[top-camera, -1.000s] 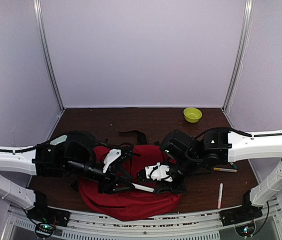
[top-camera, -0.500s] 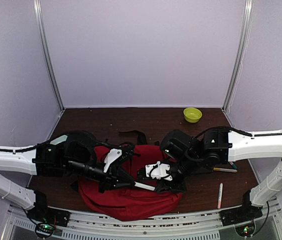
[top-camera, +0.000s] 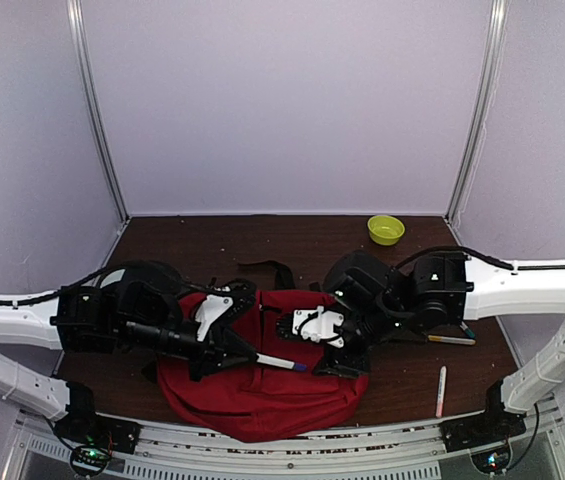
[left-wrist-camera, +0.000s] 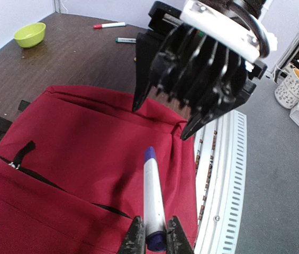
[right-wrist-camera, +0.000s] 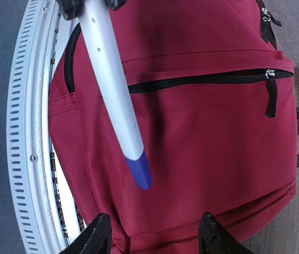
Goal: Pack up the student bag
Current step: Place the pen in the lower front pocket of the bag.
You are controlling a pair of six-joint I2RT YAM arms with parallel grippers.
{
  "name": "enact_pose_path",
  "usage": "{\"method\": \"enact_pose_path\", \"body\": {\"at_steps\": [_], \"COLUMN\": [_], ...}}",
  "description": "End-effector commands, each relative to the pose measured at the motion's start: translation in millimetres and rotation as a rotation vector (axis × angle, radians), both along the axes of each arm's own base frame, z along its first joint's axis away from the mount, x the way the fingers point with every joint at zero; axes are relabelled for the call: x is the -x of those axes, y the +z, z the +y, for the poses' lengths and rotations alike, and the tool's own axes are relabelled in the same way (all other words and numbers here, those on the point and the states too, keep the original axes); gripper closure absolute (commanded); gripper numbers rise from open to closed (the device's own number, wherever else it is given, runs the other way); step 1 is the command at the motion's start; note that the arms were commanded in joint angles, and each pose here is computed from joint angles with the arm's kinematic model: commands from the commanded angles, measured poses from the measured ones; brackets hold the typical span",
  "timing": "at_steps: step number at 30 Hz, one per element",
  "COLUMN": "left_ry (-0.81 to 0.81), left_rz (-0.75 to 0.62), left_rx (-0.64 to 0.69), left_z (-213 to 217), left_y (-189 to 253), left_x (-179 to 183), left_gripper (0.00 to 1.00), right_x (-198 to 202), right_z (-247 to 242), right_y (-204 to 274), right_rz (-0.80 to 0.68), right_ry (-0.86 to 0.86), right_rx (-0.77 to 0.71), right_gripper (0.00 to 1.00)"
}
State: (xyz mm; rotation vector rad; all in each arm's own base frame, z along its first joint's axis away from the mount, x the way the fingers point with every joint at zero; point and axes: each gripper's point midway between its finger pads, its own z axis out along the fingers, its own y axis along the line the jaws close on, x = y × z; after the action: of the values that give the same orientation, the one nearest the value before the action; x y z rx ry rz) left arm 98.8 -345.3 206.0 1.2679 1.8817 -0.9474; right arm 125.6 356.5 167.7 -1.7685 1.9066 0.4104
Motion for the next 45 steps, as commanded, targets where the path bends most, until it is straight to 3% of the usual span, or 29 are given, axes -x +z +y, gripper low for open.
{"method": "enact_pose_path", "body": {"at_steps": [1,6,14,28,45], "left_ry": [0.100,0.184,0.278,0.356,0.200], "left_rz": [-0.052,-0.044,-0.049,-0.056,-0.003], "left_rx": [-0.036,-0.108,-0.153,-0.226,-0.244], "left_z": [20.4,44.1,68.8,82.7,50.7], "left_y": [1.7,-11.1,-17.4,-25.4,-35.2], "left_x": [-13.1,-18.7,-25.5,-34.4,-18.1], "left_gripper": [1.00,1.00,1.00,1.00,1.00], "right_x": [-25.7,-46.7,-58.9,-66.0,-68.0], "right_z": [2.2,5.1,28.1,37.7,37.2], "right_y": [36.4,50.9,39.3,15.3,13.9], "right_rz": [-0.083,-0.106,-0.023,0.023,0.014], "right_ry": [-0.120,-0.218,-0.337,-0.407,-0.412], "right_rx": [-0.107,-0.172,-0.210,-0.164,-0.165], "right_gripper": [0.43,0.38,0.38,0.39,0.39]}}
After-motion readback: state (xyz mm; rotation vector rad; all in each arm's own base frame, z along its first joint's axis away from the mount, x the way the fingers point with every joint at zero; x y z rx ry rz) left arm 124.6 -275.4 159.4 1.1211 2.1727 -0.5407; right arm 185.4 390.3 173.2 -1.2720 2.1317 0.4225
